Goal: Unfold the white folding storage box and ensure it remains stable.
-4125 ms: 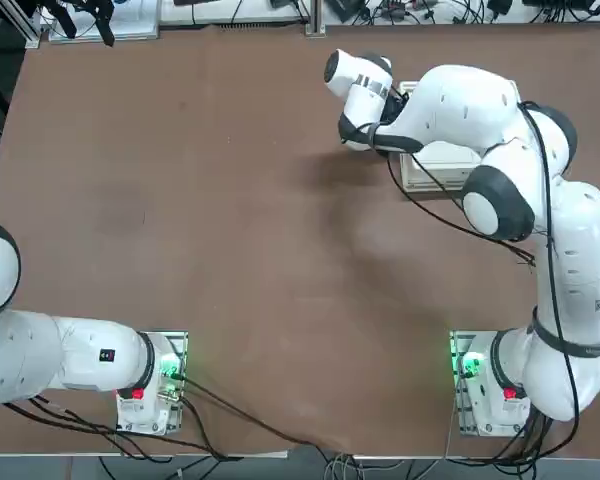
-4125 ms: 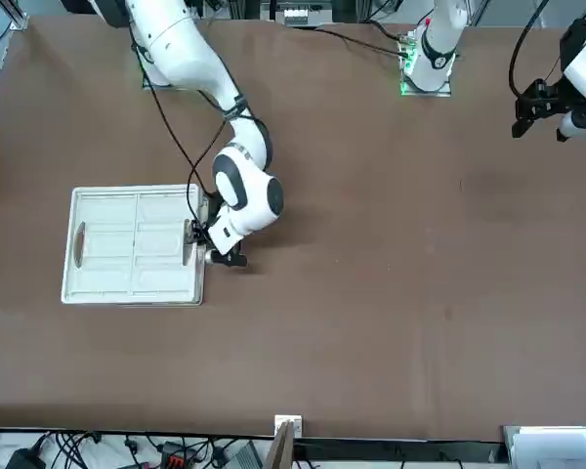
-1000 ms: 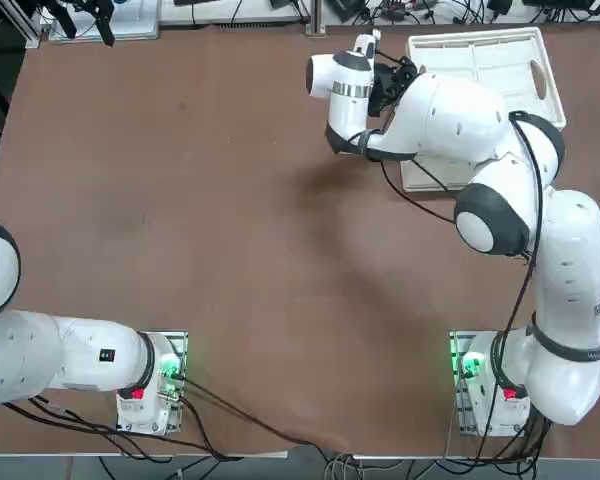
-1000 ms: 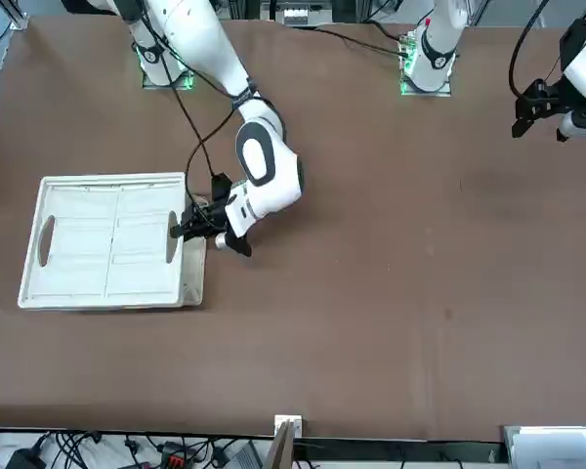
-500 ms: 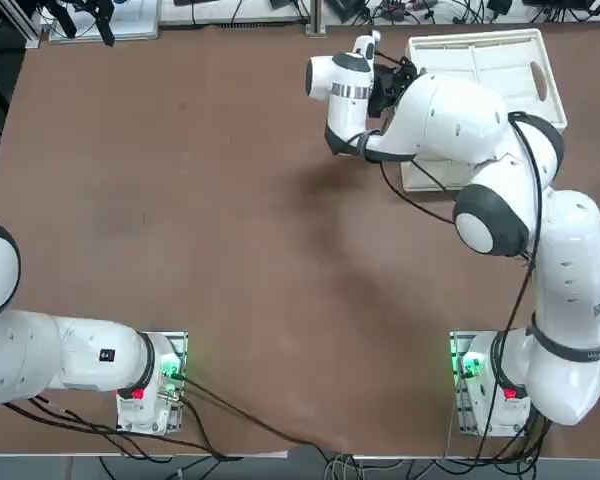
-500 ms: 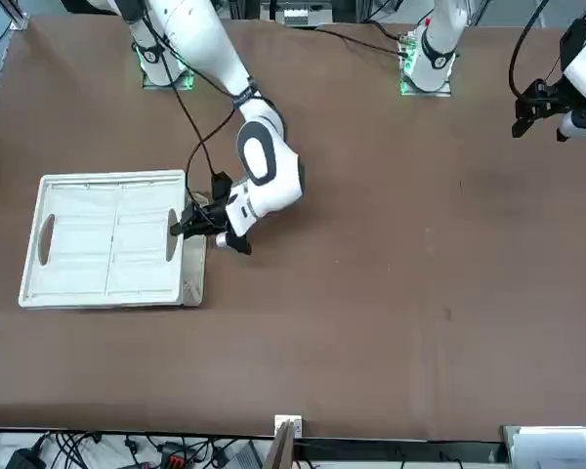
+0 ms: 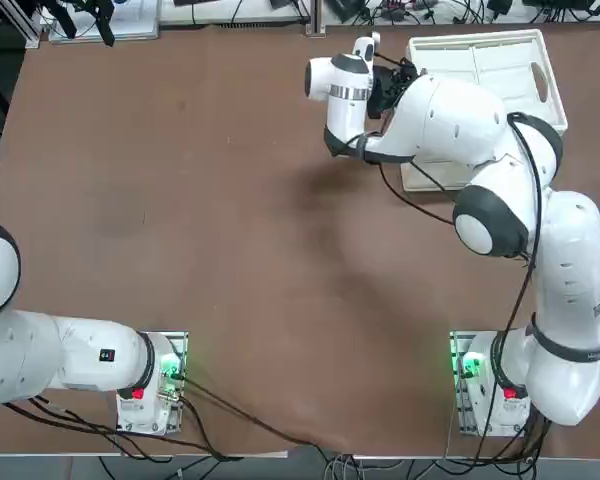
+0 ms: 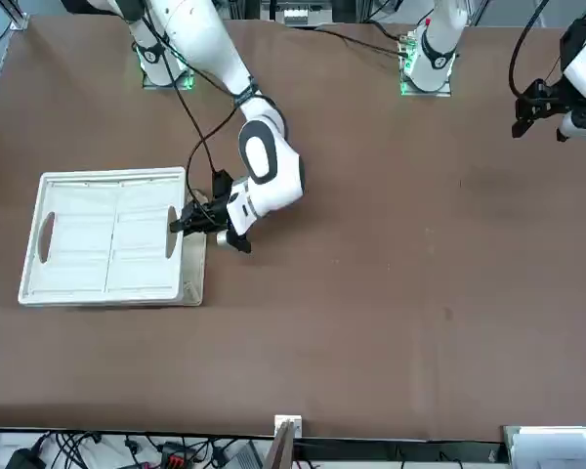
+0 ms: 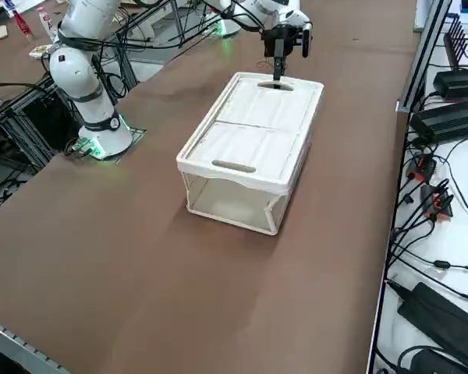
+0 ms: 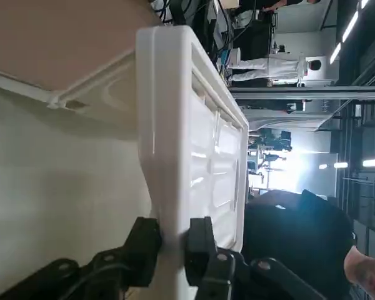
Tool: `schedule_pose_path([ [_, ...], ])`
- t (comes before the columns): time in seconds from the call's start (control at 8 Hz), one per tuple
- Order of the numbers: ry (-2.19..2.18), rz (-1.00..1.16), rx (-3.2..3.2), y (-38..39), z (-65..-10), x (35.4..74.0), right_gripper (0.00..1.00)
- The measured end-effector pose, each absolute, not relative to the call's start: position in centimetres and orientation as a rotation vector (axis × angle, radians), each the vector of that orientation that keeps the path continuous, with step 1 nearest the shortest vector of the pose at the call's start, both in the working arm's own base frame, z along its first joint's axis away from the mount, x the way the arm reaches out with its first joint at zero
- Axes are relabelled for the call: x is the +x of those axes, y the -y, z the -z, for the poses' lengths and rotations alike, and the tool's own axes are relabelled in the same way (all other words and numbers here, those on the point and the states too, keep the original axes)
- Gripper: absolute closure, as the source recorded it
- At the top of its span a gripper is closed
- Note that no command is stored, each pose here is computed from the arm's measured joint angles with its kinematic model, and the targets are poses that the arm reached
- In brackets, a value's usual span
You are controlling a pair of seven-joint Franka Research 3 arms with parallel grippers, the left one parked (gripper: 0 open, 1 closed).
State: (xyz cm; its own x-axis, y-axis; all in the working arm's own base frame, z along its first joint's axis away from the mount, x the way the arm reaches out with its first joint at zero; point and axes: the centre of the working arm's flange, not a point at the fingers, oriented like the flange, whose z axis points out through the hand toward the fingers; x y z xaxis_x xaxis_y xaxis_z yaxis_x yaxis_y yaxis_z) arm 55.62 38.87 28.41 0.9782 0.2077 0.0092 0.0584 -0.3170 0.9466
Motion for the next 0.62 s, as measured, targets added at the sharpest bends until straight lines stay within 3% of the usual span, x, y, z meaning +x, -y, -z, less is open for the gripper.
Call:
schedule_pose_path([
  [0.62,-0.174,-0.125,1.855,-39.07,-28.30,54.67,0.74],
])
